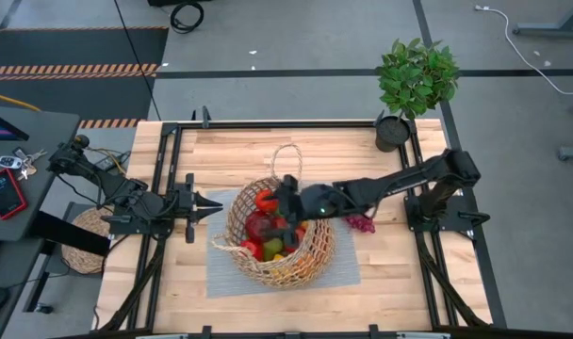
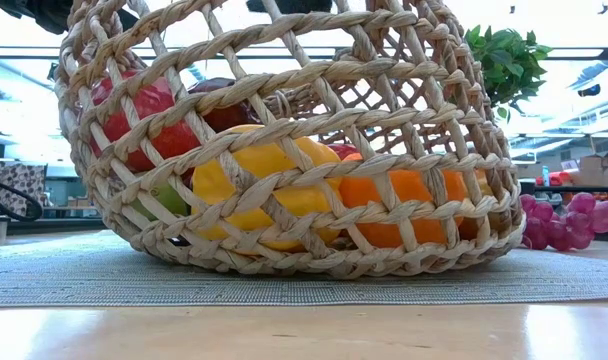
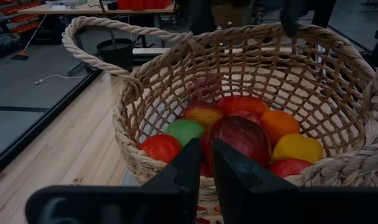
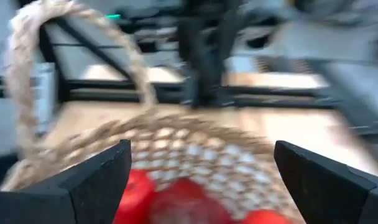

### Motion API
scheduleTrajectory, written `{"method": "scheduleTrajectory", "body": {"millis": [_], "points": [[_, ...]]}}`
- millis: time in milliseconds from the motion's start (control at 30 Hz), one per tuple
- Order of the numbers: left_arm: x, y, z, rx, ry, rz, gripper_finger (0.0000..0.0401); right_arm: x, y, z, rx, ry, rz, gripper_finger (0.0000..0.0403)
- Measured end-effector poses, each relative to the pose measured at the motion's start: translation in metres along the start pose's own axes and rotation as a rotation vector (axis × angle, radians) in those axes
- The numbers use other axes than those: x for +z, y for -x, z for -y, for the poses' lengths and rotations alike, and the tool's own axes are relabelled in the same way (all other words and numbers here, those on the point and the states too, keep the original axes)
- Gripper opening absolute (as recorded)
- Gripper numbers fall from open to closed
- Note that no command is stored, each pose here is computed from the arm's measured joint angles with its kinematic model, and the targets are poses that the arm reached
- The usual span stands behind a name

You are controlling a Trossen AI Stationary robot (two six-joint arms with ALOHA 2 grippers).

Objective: Build produce basket
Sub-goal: Put the grapes into the basket

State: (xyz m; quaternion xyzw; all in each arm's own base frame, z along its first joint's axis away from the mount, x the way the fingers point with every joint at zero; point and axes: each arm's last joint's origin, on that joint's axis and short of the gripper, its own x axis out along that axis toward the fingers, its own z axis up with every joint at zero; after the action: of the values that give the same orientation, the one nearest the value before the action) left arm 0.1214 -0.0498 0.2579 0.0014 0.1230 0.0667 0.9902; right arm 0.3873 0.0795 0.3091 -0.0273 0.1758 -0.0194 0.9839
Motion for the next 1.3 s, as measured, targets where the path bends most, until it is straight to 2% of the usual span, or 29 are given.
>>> {"method": "scheduleTrajectory", "body": {"millis": [133, 267, 567, 767, 933, 1067, 1233, 1300], "points": [[0.0, 0.0, 0.0, 0.0, 0.0, 0.0, 0.0048, 0.005, 0.018, -0.018, -0.231, 0.081, 0.019, 0.0397], [0.0, 0.0, 0.0, 0.0, 0.0, 0.0, 0.0048, 0.005, 0.036, -0.029, -0.343, 0.129, -0.025, 0.0398], [0.0, 0.0, 0.0, 0.0, 0.0, 0.0, 0.0048, -0.003, 0.073, -0.024, -0.358, 0.115, -0.035, 0.0398], [0.0, 0.0, 0.0, 0.0, 0.0, 0.0, 0.0048, -0.009, 0.11, -0.018, -0.47, 0.044, 0.025, 0.0398], [0.0, 0.0, 0.0, 0.0, 0.0, 0.0, 0.0048, -0.019, 0.131, -0.017, -0.42, 0.0, 0.047, 0.0397], [0.0, 0.0, 0.0, 0.0, 0.0, 0.0, 0.0048, -0.027, 0.145, -0.021, -0.385, -0.002, 0.062, 0.0397], [0.0, 0.0, 0.0, 0.0, 0.0, 0.0, 0.0048, -0.034, 0.17, -0.029, -0.448, -0.001, 0.089, 0.0397], [0.0, 0.0, 0.0, 0.0, 0.0, 0.0, 0.0048, -0.042, 0.176, -0.034, -0.457, 0.055, 0.064, 0.0397]]}}
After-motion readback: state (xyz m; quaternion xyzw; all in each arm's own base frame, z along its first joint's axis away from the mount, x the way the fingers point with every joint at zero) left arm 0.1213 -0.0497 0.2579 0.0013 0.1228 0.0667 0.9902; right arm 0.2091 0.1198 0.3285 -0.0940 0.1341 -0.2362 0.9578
